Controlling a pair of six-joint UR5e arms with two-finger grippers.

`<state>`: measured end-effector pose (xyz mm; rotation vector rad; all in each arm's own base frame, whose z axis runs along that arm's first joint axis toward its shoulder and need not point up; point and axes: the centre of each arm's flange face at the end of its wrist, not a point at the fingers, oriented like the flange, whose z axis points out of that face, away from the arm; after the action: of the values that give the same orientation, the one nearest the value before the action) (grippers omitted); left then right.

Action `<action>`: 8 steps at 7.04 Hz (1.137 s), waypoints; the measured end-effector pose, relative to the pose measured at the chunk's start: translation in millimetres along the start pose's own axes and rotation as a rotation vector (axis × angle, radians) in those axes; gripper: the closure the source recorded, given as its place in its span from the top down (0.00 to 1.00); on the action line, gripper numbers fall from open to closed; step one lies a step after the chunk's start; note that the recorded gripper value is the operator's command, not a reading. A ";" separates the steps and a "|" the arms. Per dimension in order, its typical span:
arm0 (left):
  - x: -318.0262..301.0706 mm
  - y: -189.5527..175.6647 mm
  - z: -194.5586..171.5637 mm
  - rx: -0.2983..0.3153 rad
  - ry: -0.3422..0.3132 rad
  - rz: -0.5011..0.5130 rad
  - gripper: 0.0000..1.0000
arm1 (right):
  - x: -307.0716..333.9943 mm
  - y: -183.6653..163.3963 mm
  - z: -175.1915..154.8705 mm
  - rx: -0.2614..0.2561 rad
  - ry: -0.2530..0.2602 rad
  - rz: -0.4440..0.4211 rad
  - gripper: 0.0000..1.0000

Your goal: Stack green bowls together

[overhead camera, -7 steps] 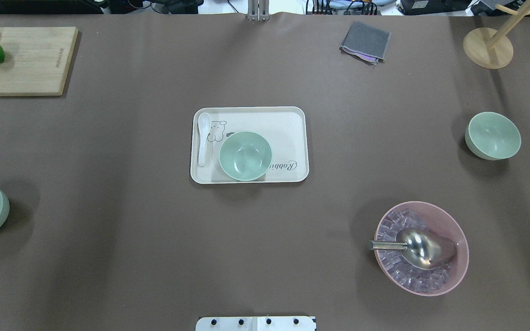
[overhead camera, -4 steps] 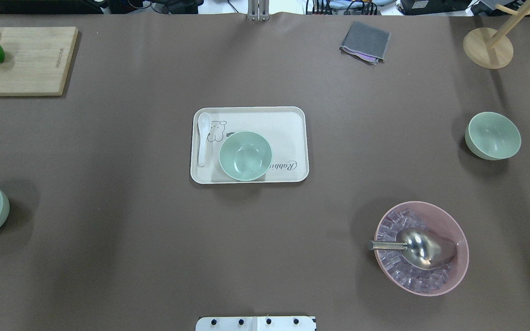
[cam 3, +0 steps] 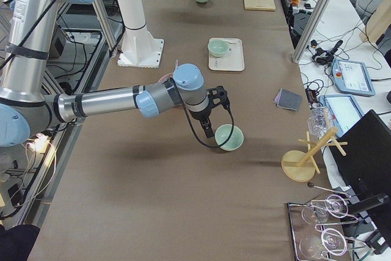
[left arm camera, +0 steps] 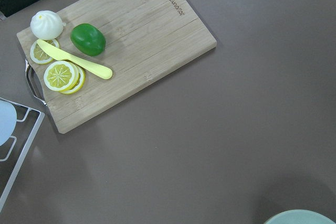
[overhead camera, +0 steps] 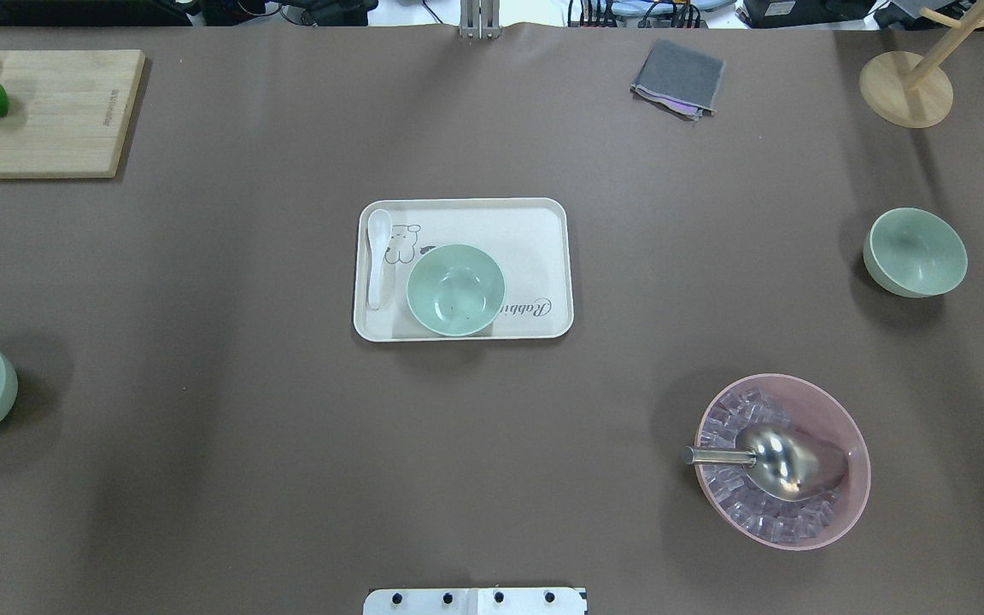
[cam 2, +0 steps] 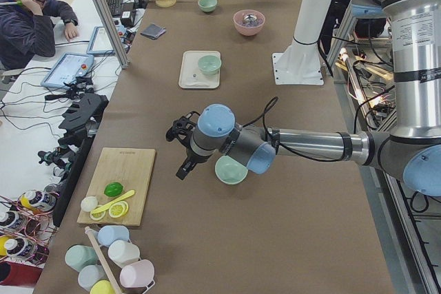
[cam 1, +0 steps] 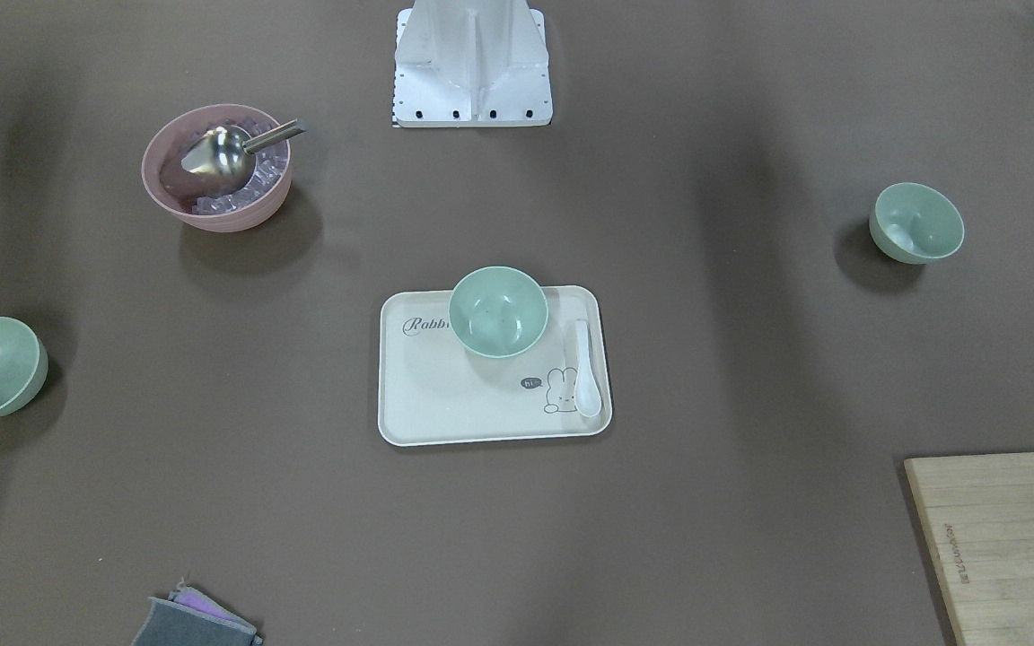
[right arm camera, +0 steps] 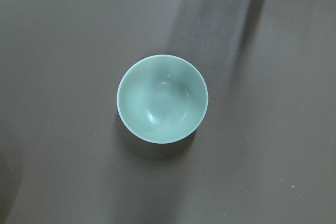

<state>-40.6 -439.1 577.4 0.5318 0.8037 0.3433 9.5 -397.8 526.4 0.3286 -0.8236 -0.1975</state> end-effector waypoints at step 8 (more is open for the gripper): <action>60.3 83.5 166.7 -0.134 0.085 -0.217 0.76 | 10.8 21.4 46.9 -0.098 0.032 0.092 0.99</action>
<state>116.7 -394.8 685.4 0.3024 0.9045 0.2188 -17.3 -390.9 571.2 0.2013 -0.7926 -0.1454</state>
